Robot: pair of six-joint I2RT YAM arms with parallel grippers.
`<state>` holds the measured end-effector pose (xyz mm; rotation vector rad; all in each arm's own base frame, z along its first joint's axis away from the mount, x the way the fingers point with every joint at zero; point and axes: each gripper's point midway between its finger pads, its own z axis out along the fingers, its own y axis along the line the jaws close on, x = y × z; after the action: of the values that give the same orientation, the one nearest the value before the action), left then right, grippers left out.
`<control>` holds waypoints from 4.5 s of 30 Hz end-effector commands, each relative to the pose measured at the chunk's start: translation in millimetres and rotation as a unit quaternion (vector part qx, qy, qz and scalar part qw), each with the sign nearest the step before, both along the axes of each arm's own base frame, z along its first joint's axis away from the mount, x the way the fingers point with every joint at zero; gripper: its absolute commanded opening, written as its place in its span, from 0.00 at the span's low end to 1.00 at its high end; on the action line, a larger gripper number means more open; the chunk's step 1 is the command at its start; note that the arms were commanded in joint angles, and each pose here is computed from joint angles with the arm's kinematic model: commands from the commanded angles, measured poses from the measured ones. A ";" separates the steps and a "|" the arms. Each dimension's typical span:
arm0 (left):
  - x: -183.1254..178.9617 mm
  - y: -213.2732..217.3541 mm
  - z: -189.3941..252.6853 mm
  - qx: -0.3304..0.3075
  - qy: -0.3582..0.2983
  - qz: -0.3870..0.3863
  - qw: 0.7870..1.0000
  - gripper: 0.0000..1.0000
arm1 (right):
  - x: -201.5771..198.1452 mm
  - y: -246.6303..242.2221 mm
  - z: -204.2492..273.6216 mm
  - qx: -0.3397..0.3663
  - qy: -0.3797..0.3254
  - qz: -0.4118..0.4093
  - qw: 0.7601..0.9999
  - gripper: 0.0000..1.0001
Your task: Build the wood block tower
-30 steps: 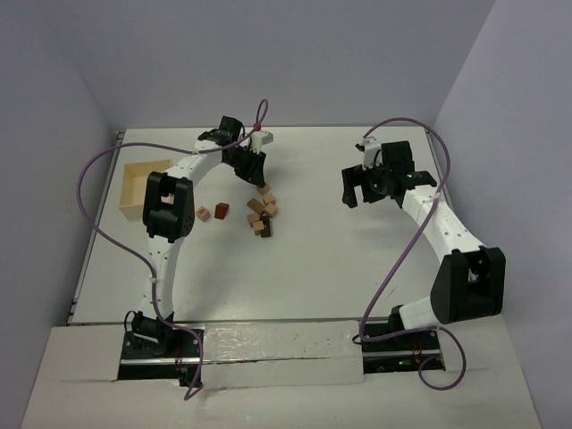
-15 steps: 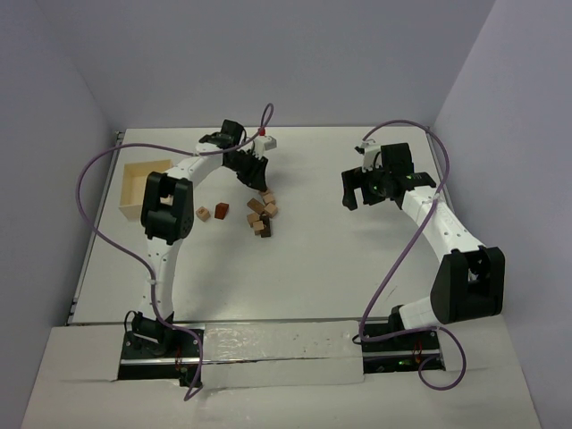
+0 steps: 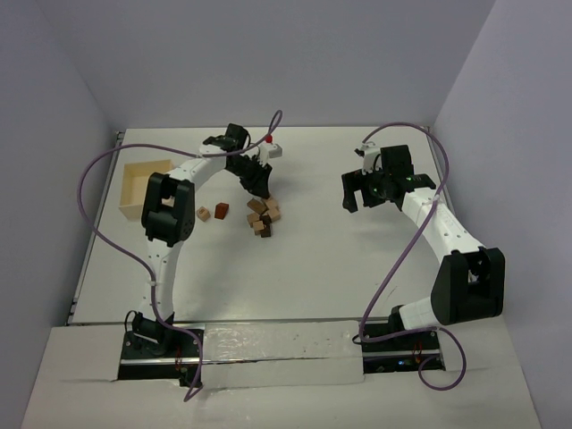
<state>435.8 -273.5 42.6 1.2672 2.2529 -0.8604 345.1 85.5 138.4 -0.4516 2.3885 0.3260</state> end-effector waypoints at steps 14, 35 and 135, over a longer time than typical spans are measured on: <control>-65.4 -24.5 -0.6 0.001 0.027 -0.098 0.995 0.40 | -4.4 1.4 8.2 0.000 -0.017 0.009 1.000 1.00; -107.1 -41.8 2.4 -0.007 0.052 -0.170 0.984 0.46 | -3.9 2.2 5.9 0.001 -0.009 0.010 1.000 1.00; -103.3 119.1 100.1 -0.014 -0.055 0.163 0.985 0.60 | -14.3 208.5 -99.0 -0.038 0.068 0.199 0.977 0.27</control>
<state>324.2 -154.4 119.9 0.8950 2.3507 -0.7021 319.0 270.7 29.2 -0.9660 2.4803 0.4103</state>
